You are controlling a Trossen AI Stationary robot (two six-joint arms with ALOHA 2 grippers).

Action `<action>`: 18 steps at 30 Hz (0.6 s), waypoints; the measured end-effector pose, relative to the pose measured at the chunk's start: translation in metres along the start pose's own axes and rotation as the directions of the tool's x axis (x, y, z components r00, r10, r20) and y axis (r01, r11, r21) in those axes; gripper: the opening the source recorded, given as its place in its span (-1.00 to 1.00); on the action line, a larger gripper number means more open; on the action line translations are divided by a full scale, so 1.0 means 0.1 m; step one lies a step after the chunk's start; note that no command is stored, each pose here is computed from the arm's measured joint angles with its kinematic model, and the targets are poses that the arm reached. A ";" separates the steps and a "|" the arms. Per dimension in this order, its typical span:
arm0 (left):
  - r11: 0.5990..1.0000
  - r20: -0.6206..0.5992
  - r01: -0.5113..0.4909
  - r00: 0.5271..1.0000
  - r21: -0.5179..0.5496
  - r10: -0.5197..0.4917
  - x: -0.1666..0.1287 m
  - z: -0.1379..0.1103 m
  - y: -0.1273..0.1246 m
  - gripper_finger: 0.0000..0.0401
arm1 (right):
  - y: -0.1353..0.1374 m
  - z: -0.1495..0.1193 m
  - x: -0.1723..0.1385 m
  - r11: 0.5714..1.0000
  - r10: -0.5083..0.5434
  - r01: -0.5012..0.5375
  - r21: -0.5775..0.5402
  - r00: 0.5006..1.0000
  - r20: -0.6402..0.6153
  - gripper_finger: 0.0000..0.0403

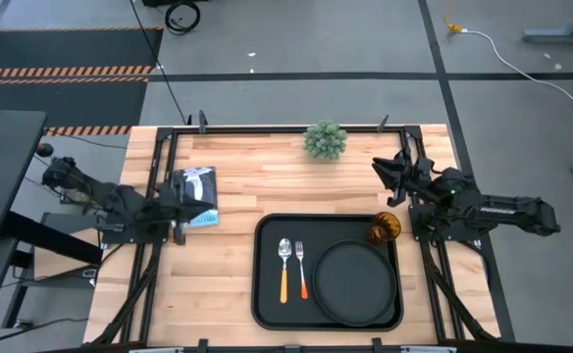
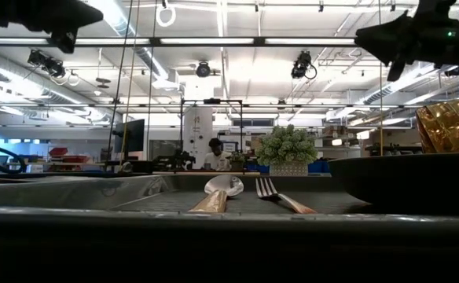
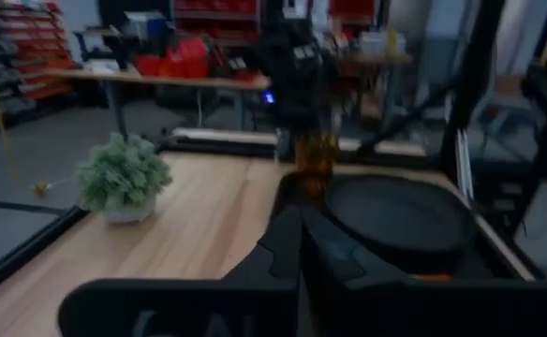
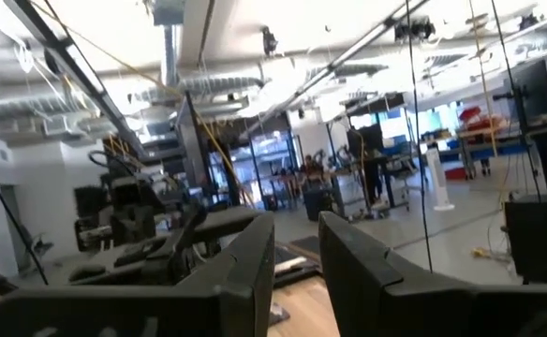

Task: Pick and place plate/cup/fork/spoon on tray
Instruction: Return to Home Position

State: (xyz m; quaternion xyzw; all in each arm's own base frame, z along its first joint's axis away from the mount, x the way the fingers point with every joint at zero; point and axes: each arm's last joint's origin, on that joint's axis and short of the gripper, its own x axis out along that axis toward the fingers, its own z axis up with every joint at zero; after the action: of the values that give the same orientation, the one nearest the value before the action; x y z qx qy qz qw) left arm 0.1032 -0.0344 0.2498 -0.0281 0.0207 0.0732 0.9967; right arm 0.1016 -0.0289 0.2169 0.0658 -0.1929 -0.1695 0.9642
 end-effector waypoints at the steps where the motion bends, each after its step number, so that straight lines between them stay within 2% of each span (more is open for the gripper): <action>1: 1.000 0.020 -0.009 1.000 -0.015 0.009 -0.01 -0.03 0.03 -0.97 | -0.01 -0.03 -0.01 1.000 0.001 -0.001 0.001 1.000 0.012 -0.54; 3: 0.999 0.042 -0.028 0.999 -0.035 0.030 -0.03 -0.09 0.08 -0.96 | -0.02 -0.09 -0.05 1.000 0.005 -0.006 0.004 0.999 0.045 -0.54; 10: 0.996 0.123 -0.032 0.992 -0.078 0.042 -0.12 -0.20 0.22 -0.97 | -0.04 -0.10 -0.05 1.000 -0.009 0.009 -0.004 0.999 0.039 -0.54; 18: 0.999 0.210 -0.039 0.977 -0.034 0.046 -0.17 -0.30 0.30 -0.97 | -0.08 -0.13 -0.04 0.999 -0.039 0.039 -0.015 0.999 0.015 -0.54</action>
State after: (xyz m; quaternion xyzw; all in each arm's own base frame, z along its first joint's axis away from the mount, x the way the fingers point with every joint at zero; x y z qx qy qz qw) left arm 0.0812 -0.0091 0.2191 -0.0347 -0.0857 0.0973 0.9909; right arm 0.1005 -0.0339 0.2024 0.0610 -0.1976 -0.1901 0.9598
